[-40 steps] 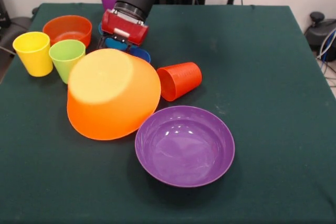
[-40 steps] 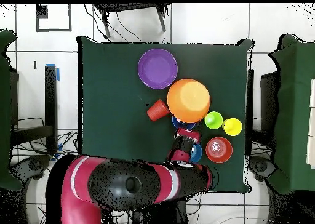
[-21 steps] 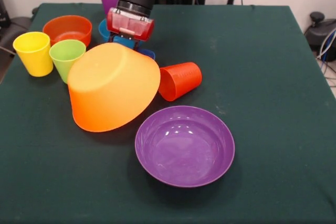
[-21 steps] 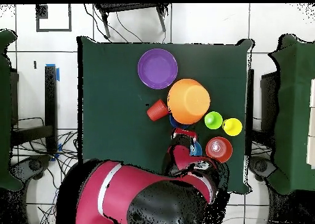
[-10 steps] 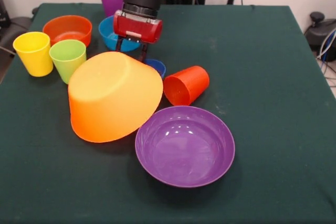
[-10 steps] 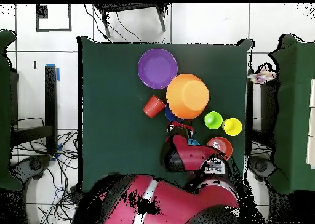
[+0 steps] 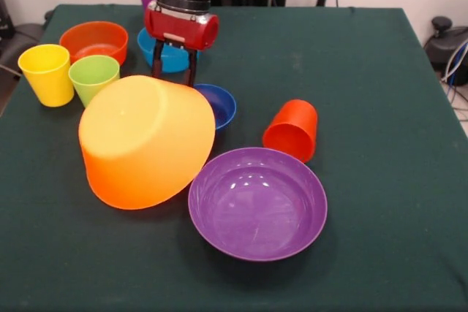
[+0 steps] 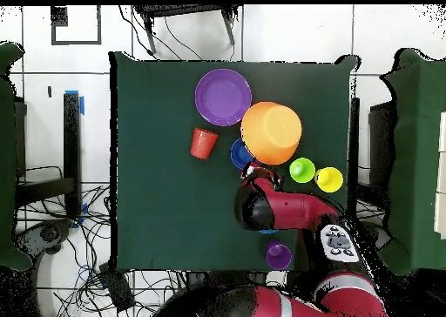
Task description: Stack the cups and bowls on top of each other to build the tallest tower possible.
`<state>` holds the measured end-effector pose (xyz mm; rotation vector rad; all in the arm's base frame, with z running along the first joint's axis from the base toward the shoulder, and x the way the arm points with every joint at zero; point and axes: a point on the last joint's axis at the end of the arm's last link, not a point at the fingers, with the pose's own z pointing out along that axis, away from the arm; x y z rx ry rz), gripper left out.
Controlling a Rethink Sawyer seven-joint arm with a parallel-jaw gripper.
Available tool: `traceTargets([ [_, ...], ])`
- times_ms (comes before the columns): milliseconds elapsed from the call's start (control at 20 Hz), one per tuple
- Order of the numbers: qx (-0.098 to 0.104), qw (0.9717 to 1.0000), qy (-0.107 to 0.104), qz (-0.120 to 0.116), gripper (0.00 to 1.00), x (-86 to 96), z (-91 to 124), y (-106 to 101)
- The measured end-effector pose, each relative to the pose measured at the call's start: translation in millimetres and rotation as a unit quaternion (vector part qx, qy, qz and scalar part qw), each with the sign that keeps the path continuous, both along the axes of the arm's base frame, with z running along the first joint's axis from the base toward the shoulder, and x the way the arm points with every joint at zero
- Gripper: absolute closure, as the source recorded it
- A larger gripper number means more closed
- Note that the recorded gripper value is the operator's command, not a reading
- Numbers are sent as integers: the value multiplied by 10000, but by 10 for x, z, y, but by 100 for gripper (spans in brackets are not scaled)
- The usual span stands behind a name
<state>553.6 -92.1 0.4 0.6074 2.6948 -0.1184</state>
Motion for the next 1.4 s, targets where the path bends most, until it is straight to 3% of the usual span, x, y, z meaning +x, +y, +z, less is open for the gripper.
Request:
traceTargets([
  [150,38,10000,47,-32,0,97,157,9],
  [400,72,9999,-134,45,0,263,336,97],
  [1000,159,9996,-177,117,0,306,221,195],
  [1400,262,9993,-239,111,0,448,82,200],
])
